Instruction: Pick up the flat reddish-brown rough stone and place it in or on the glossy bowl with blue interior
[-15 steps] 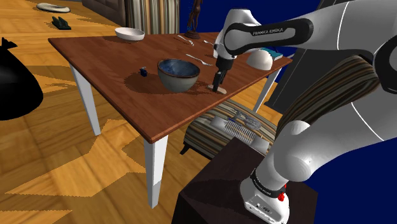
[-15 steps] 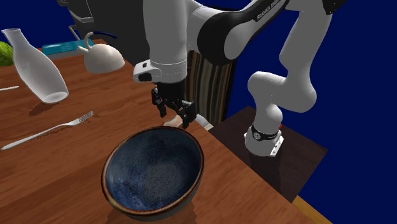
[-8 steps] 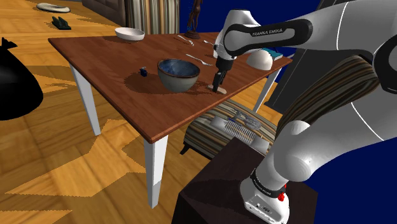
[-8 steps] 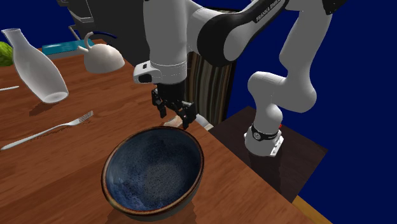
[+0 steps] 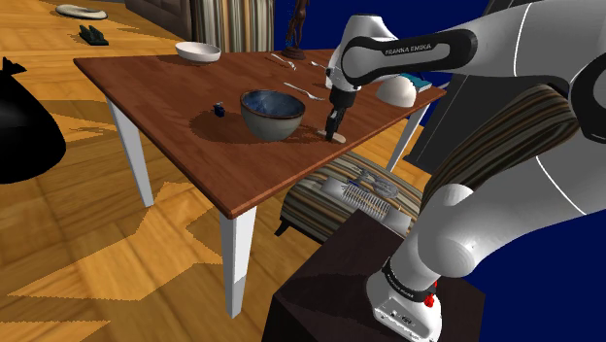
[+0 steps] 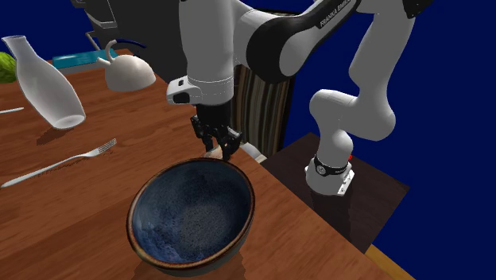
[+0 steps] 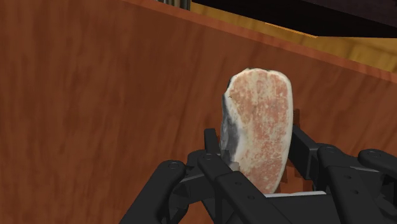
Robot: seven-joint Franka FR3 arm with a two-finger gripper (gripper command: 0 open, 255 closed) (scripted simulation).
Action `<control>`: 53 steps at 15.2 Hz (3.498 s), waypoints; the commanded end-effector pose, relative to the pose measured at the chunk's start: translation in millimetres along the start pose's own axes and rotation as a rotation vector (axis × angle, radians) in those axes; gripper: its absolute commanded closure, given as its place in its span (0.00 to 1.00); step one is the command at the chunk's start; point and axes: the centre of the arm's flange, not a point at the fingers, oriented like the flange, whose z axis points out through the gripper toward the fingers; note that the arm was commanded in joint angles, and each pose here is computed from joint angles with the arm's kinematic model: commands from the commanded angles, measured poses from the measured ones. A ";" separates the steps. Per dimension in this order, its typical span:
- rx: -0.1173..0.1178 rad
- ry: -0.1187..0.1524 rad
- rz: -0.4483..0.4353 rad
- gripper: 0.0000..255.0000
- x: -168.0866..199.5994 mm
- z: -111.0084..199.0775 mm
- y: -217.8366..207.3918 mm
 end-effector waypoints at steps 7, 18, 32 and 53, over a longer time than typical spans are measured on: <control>0.000 0.000 0.000 1.00 0.0 -26.4 1.1; 0.000 0.000 0.000 1.00 -0.1 -84.4 3.5; 0.000 0.000 0.000 1.00 -0.2 -158.3 6.6; 0.000 0.000 0.000 1.00 172.2 -169.8 -101.2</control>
